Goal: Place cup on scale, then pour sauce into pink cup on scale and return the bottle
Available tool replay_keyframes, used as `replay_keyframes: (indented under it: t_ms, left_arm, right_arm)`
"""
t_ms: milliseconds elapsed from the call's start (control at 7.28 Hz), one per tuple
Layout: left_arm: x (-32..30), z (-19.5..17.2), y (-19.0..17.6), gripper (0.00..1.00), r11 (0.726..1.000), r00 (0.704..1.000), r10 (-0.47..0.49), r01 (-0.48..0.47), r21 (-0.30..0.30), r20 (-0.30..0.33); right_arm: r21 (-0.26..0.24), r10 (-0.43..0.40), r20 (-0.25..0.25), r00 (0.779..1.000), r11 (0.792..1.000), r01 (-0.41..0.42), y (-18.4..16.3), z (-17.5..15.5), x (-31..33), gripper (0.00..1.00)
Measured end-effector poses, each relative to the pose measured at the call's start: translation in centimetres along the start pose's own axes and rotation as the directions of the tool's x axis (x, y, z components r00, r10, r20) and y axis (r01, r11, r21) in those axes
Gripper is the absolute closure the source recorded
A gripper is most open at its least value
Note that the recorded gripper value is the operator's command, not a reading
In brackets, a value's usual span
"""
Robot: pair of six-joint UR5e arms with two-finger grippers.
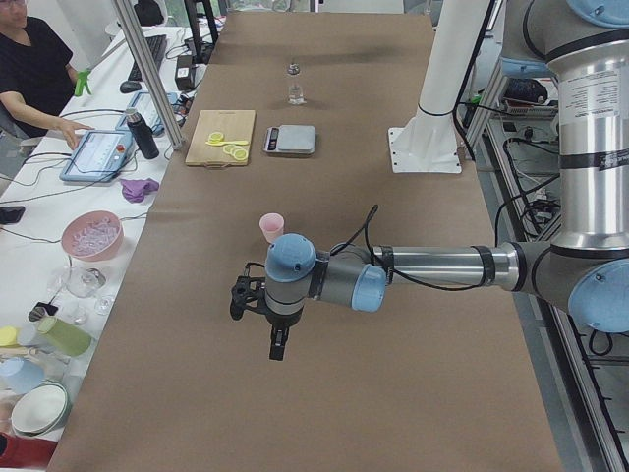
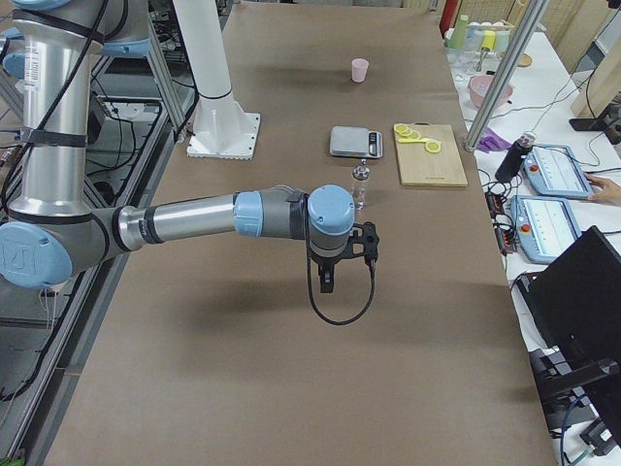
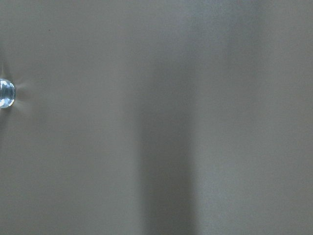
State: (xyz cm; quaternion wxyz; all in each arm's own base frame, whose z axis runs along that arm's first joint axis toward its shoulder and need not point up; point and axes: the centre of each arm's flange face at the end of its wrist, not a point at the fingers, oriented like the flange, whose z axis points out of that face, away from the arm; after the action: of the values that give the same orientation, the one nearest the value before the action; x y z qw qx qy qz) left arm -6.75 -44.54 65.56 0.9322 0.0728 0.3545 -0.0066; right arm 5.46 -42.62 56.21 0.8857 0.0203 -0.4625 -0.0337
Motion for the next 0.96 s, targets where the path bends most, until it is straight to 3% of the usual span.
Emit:
replay_keyframes:
  t_ms: [549, 961]
  left_arm:
    - [0.5, -0.3, -0.9, 0.01, 1.000, 1.000, 0.016, -0.016, 0.014, -0.005]
    - [1.0, 0.1, -1.1, 0.02, 1.000, 0.998, 0.014, -0.014, 0.003, -0.069]
  right_arm:
    - [-0.001, 0.009, -0.022, 1.000, 1.000, -0.009, -0.4, 0.0, 0.3, 0.00]
    - [0.001, 0.002, -0.042, 0.999, 1.000, -0.002, -0.6, -0.1, 0.3, 0.00]
